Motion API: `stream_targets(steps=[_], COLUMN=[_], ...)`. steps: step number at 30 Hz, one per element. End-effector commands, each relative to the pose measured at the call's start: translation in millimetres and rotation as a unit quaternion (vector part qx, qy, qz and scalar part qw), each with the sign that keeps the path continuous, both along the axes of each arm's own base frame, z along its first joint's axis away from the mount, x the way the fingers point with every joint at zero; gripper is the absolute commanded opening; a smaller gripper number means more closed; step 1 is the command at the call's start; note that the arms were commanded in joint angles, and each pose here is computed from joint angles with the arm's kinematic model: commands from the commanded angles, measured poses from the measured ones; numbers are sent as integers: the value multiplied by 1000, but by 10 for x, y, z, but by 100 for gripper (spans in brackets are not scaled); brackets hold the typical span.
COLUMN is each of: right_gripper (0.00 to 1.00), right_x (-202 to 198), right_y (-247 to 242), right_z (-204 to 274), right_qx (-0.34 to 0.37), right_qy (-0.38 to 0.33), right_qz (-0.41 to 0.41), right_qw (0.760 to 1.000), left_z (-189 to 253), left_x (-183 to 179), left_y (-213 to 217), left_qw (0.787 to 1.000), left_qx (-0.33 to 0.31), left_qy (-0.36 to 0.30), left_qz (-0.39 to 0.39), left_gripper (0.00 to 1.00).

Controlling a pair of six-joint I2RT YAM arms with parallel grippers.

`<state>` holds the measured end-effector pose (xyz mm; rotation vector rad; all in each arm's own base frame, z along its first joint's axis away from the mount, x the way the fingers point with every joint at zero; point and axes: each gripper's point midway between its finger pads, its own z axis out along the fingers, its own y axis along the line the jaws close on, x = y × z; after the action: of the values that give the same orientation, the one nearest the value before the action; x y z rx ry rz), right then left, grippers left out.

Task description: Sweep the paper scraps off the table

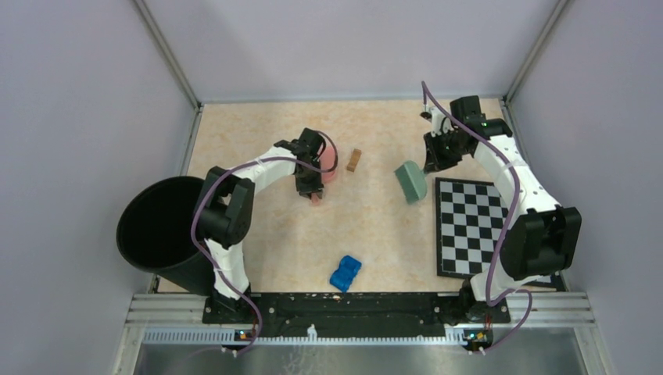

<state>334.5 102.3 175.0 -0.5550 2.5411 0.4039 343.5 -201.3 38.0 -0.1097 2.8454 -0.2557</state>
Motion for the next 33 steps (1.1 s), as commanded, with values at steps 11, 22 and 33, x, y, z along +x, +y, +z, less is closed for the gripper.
stream_targets(steps=[11,22,33], right_gripper=[0,0,0], right_x=[166,269,444], right_y=[11,175,213], right_z=[280,425,641], right_qx=[-103,-132,-250], right_qy=[-109,-168,-277], right_qz=[41,78,106], right_qw=[988,974,922], left_z=[130,435,922], left_x=[-328,-291,-218], left_y=[-15,33,87], left_qw=[997,989,963], left_qx=[2,4,-23], left_qy=[-1,-62,-219], left_qz=[-77,-134,-153], left_gripper=[22,54,81])
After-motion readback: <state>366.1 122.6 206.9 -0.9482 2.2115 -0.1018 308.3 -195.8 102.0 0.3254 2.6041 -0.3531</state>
